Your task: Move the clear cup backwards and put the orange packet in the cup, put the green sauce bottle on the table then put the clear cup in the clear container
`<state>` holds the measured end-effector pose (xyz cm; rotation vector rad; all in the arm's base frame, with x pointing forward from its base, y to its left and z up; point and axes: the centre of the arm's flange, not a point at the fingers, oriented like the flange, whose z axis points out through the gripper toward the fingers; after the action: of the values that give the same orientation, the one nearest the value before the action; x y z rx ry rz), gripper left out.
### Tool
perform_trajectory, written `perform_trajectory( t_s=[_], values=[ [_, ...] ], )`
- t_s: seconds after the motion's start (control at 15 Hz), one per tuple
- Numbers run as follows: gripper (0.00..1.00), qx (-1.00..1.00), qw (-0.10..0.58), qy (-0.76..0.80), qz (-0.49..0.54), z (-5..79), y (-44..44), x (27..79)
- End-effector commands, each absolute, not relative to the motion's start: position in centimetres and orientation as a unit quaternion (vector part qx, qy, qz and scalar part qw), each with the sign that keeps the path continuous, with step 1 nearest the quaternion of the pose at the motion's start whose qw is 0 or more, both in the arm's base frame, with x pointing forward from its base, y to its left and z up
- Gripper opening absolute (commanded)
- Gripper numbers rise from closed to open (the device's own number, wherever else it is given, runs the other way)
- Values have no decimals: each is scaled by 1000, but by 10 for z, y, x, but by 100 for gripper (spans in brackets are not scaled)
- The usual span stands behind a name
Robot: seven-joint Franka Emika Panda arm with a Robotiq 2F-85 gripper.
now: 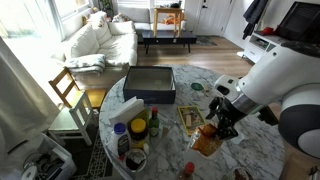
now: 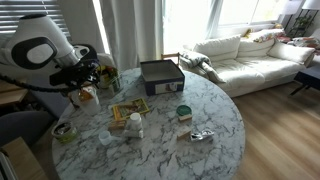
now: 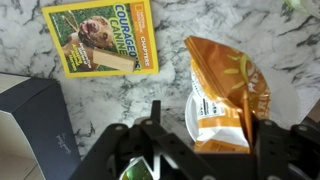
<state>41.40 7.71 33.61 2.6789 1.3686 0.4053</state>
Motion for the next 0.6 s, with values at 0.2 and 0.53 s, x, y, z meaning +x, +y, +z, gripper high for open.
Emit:
perform_trajectory(
  t_s=[0.2, 0.53],
  values=[
    [100, 899, 21, 412, 145, 326, 76, 406],
    [100, 913, 5, 376, 157, 326, 73, 403]
  ],
)
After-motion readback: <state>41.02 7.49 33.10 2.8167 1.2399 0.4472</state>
